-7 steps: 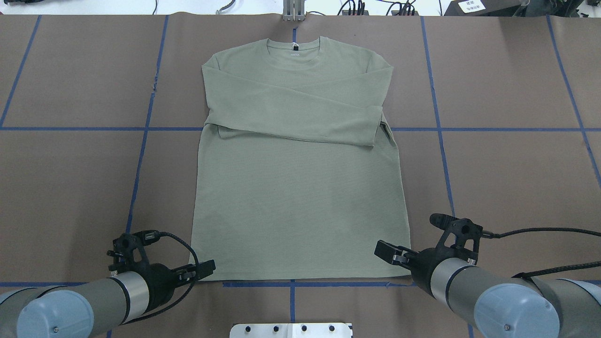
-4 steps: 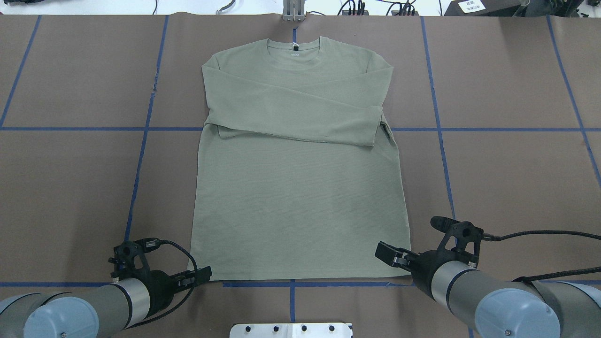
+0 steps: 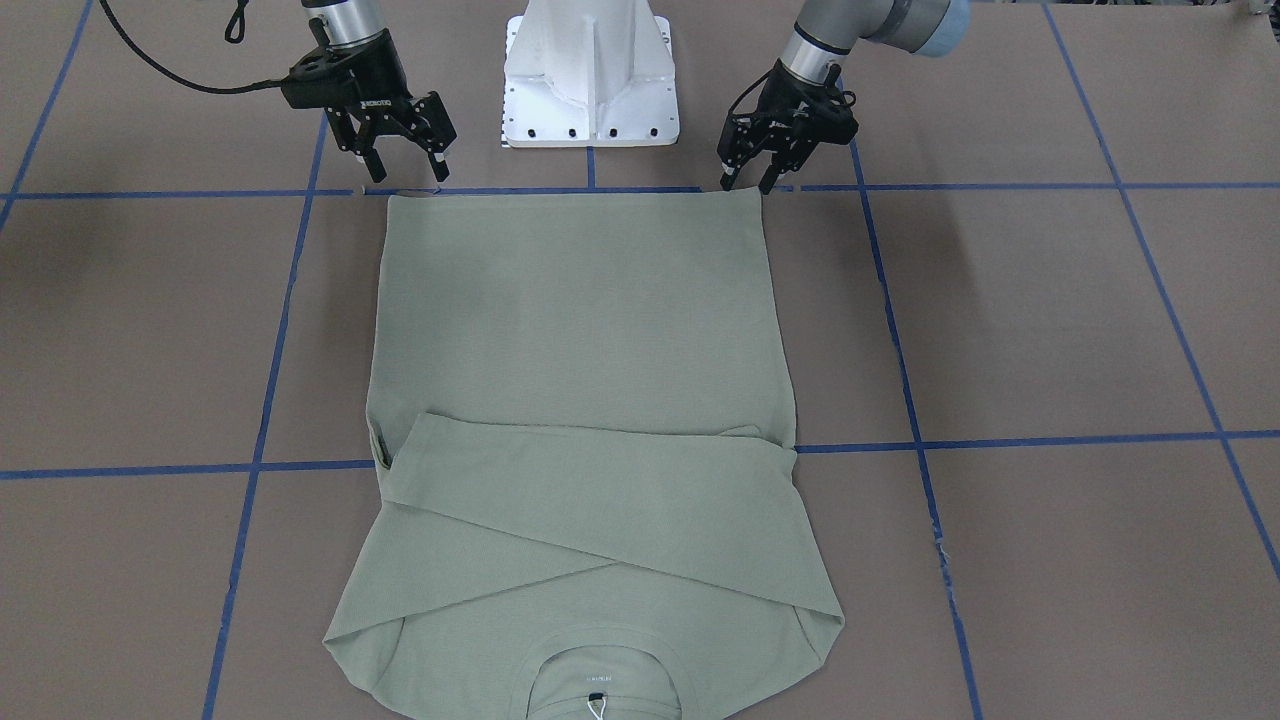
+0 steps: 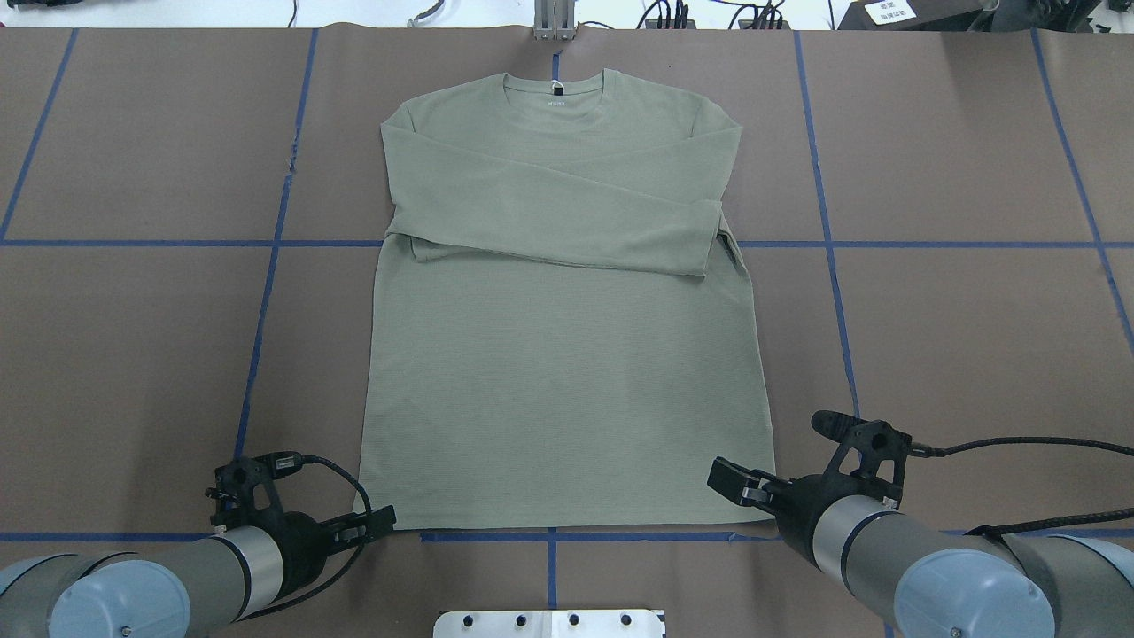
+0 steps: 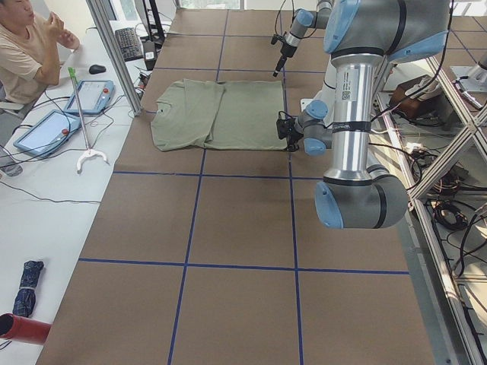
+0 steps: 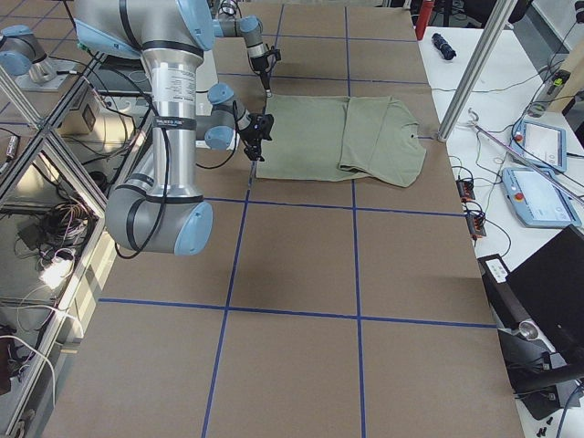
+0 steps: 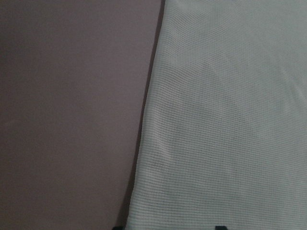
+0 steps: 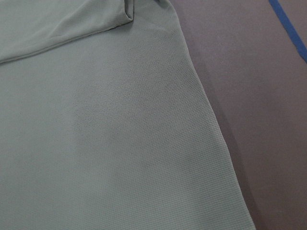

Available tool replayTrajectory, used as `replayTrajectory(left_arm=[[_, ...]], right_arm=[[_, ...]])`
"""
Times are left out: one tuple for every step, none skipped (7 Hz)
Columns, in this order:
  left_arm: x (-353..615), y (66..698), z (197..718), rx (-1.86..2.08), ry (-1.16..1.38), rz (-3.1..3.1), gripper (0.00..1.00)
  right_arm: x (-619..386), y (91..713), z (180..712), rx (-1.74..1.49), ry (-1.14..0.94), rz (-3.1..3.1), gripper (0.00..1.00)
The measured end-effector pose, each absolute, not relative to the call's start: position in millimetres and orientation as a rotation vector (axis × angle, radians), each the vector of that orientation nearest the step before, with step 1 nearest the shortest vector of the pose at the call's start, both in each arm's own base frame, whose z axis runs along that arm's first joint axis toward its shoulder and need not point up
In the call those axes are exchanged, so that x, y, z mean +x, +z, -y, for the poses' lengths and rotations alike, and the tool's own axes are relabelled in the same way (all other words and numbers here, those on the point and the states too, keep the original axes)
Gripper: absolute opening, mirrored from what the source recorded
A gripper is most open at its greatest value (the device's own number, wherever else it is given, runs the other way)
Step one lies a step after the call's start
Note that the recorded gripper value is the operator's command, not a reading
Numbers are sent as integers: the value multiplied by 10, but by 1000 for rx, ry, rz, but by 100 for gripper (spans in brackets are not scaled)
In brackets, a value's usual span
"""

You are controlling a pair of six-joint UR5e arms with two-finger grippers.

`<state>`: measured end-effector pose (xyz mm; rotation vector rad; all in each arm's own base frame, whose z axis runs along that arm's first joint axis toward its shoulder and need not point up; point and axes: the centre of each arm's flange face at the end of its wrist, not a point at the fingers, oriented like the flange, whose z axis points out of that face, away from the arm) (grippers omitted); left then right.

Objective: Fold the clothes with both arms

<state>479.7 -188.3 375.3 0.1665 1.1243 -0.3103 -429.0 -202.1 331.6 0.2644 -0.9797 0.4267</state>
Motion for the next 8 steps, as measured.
replayTrajectory(left_arm=[[4802,3758,1879,166,-307,-1123,64],[4809,3764,1876,166,-304,-1121,53],[4820,3766,1875,166,-303,-1121,44],[4832,3757,1874,164,-304,-1123,35],[4837,3750,1875,163,-306,-1125,27],[4835,3759,1875,162,-309,-1124,23],[4828,3777,1876,162,-310,-1121,9],[4822,3790,1878,162,-311,-1119,0]], right_arm=[[-4292,3321,2020,265,426,978,100],[-4292,3325,2020,266,427,978,100],[-4293,3329,2017,270,427,977,100],[-4292,3331,2017,273,428,976,100],[-4293,3332,2014,275,428,976,100],[-4294,3333,2012,275,428,976,100],[-4295,3333,2011,275,428,976,100],[-4296,3335,2009,275,427,975,100]])
